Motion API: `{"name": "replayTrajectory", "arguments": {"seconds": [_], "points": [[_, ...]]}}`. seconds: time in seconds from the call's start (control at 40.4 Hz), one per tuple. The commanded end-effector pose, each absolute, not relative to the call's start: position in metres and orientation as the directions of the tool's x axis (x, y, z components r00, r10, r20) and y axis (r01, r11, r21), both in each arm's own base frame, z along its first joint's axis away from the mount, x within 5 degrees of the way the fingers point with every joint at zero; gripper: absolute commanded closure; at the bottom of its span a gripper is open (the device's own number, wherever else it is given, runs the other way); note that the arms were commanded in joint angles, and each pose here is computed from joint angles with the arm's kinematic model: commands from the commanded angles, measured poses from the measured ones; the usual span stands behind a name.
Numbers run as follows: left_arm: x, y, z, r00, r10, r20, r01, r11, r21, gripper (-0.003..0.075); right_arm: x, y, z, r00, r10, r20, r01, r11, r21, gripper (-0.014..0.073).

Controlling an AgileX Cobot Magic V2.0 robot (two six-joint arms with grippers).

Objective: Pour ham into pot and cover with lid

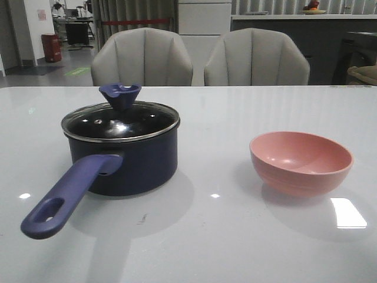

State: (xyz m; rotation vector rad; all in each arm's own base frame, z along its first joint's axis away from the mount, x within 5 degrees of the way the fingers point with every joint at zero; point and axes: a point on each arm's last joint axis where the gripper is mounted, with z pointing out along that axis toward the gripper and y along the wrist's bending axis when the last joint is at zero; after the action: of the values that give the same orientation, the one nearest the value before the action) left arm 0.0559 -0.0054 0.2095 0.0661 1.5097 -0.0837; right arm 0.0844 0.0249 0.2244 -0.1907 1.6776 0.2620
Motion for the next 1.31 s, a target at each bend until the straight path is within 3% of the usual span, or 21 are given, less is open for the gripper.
{"name": "replayTrajectory", "arguments": {"seconds": [0.0,0.198,0.52,0.693,1.288], "points": [[0.055,-0.005,0.211,0.143,-0.03,-0.989,0.097,0.995,-0.016,0.0607,0.086,0.023,0.237,-0.029,0.04,-0.999,-0.259,0.965,0.046,0.044],[0.055,-0.005,0.211,0.143,-0.03,-0.989,0.097,0.995,-0.016,0.0607,0.081,0.019,0.241,0.049,-0.084,-0.995,-0.231,0.969,-0.093,0.044],[0.055,-0.005,0.211,0.143,-0.03,-0.989,0.097,0.995,-0.016,0.0607,0.052,0.004,0.237,0.144,-0.056,-0.988,-0.069,0.995,-0.067,0.044],[0.055,-0.005,0.211,0.143,-0.03,-0.989,0.097,0.995,-0.016,0.0607,0.054,0.004,0.212,0.149,-0.014,-0.989,-0.074,0.997,-0.025,0.044],[0.055,-0.005,0.211,0.143,-0.03,-0.989,0.097,0.995,-0.016,0.0607,0.054,0.004,0.211,0.13,-0.007,-0.992,-0.076,0.997,-0.017,0.044]]}}
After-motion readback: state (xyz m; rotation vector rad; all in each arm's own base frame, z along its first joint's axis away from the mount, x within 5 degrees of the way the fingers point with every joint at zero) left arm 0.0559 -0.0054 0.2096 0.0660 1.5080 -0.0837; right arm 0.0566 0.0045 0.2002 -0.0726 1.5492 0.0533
